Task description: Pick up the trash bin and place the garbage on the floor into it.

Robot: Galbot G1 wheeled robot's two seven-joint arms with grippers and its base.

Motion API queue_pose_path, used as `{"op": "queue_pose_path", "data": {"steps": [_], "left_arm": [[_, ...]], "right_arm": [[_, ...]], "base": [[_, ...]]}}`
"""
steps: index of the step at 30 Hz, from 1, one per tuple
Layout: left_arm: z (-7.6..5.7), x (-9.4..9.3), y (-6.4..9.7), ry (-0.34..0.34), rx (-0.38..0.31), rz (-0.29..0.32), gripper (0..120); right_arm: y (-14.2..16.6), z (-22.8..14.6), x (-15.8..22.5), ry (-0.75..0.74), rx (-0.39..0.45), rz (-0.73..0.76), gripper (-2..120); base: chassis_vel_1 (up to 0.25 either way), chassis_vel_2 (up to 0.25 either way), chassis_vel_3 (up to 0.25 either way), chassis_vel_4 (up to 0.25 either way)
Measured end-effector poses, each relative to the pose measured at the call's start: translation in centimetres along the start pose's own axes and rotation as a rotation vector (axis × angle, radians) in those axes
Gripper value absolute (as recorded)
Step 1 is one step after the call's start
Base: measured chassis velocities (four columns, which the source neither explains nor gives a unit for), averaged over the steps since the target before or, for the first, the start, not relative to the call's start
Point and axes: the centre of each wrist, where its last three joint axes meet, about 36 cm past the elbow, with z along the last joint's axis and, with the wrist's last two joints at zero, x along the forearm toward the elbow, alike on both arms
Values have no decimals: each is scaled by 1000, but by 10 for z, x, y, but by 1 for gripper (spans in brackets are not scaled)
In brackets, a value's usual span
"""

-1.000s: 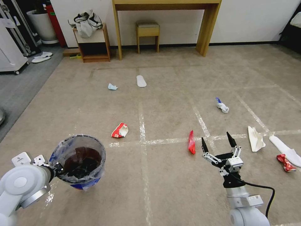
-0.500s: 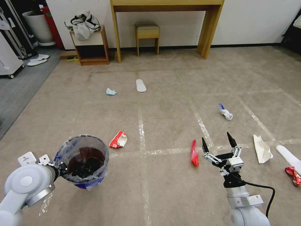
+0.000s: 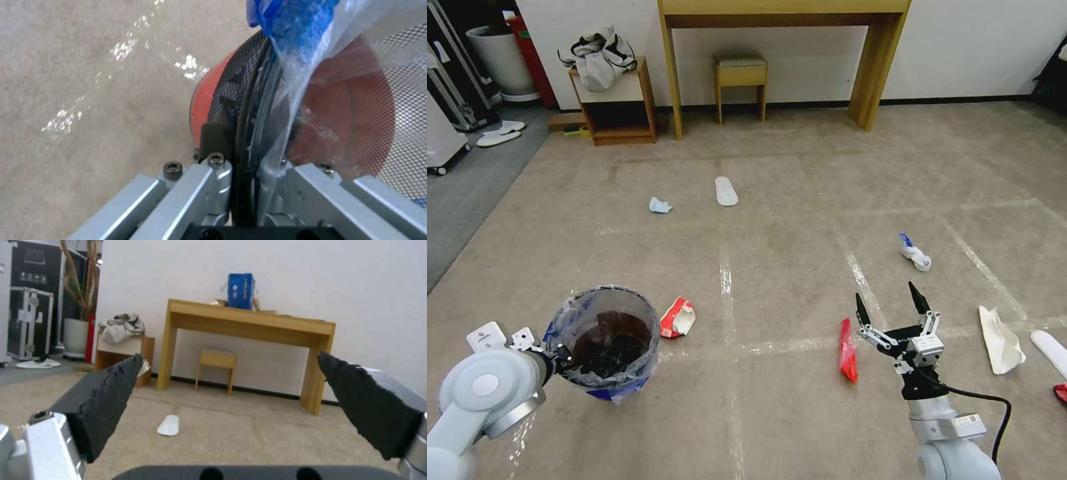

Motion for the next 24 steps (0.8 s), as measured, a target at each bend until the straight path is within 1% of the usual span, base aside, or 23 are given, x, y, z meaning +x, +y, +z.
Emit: {"op": "queue_pose_path", "data": {"steps": [3, 15, 18, 19, 22, 23, 24], "left_arm": [[0, 1, 1, -2, -2, -2, 1], [-3, -2, 0, -6, -2, -5, 1], [-4, -1, 0, -10, -8, -7, 1], [-4, -1, 0, -10, -8, -7, 1], [-4, -1, 0, -12, -11, -7, 1], [-4, -1, 0, -12, -11, -7, 1], [-3, -1, 0, -12, -11, -7, 1]], "right_arm": [[-1, 0, -1, -2, 3, -4, 100], [-10, 4, -11, 13, 3, -13, 100], [-23, 7, -29, 34, -49, -26, 100], [-23, 7, -29, 34, -49, -26, 100], [-42, 17, -48, 86, -130, -43, 100], [-42, 17, -48, 86, -130, -43, 100], [-59, 19, -55, 130, -149, -71, 100]], "base": [[-81, 72, 60, -72], [0, 0, 0, 0], [0, 0, 0, 0], [0, 0, 0, 0], [0, 0, 0, 0], [0, 0, 0, 0], [0, 0, 0, 0]]}}
